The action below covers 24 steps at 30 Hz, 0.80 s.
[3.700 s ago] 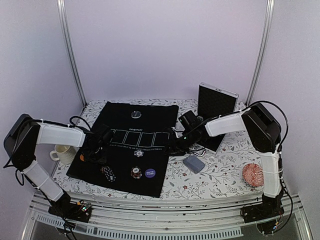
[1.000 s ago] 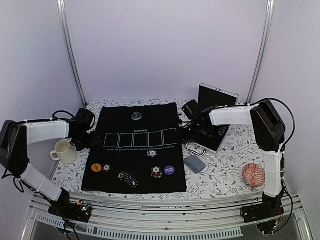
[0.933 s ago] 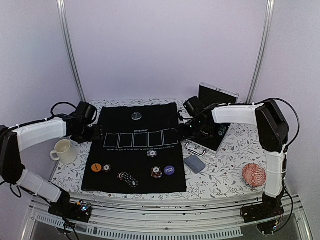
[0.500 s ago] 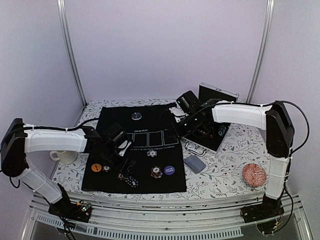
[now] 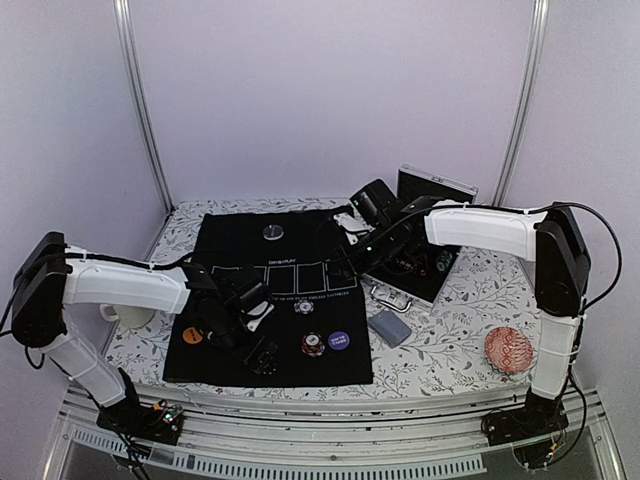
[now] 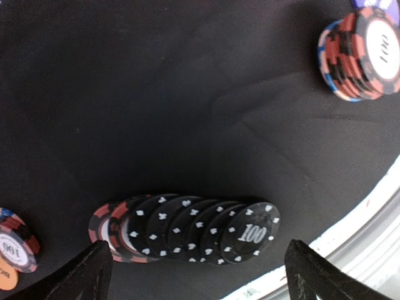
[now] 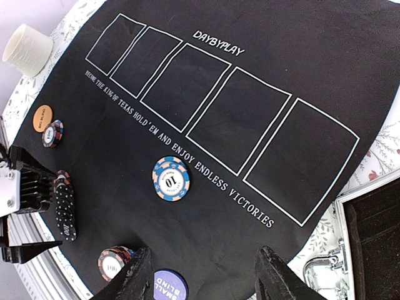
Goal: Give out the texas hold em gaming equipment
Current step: Pick up the pile of poker chips from the poker table mat.
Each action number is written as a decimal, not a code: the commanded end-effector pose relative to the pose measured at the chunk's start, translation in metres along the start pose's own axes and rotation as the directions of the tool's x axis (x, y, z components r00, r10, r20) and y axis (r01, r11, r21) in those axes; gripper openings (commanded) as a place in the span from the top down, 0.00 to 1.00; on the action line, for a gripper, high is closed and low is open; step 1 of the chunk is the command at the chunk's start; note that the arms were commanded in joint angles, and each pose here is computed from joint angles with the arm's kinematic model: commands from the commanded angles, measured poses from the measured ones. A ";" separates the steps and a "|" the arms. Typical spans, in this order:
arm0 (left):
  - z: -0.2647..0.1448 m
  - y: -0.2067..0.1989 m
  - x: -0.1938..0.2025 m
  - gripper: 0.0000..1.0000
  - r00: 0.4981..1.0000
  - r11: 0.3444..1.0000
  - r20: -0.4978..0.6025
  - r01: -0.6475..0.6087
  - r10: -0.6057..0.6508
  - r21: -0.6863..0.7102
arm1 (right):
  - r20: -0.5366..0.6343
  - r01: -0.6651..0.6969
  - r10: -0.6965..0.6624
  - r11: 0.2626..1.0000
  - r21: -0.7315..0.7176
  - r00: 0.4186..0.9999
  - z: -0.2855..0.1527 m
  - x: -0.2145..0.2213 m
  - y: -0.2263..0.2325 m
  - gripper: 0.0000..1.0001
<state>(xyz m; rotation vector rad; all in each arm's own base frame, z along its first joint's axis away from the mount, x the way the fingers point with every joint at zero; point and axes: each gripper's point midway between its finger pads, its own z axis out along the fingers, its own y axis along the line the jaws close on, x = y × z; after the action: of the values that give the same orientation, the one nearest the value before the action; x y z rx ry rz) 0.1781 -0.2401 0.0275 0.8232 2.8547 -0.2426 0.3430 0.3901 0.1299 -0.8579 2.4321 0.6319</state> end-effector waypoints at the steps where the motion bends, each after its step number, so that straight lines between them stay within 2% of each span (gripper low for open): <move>1: 0.011 0.009 0.013 0.02 0.999 0.998 -0.048 0.003 -0.006 -0.056 | 0.008 0.008 -0.008 0.999 -0.033 1.000 -0.004 -0.003 0.007 0.43; 6: 0.028 0.025 0.022 0.02 0.995 0.989 -0.092 0.018 -0.031 -0.144 | -0.003 0.010 -0.011 0.999 -0.038 1.000 0.000 0.000 0.007 0.43; 11: 0.026 0.038 0.012 0.03 0.998 0.975 -0.043 0.028 -0.038 -0.222 | -0.014 0.012 -0.012 0.999 -0.044 1.000 0.002 0.003 0.007 0.43; 17: 0.020 0.021 0.000 0.29 1.000 0.993 0.024 0.004 -0.001 -0.119 | -0.031 0.006 -0.008 0.999 -0.041 1.000 0.007 0.007 0.005 0.43; 24: 0.016 0.024 0.005 0.47 1.000 0.992 0.000 0.019 -0.019 -0.125 | -0.052 0.004 -0.006 0.999 -0.034 0.999 0.012 0.011 0.003 0.42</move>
<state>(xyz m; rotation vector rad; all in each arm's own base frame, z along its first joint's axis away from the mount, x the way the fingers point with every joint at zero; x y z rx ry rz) 0.1957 -0.2366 0.0179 0.7725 2.7968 -0.1354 0.3375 0.3937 0.1265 -0.8836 2.4419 0.6703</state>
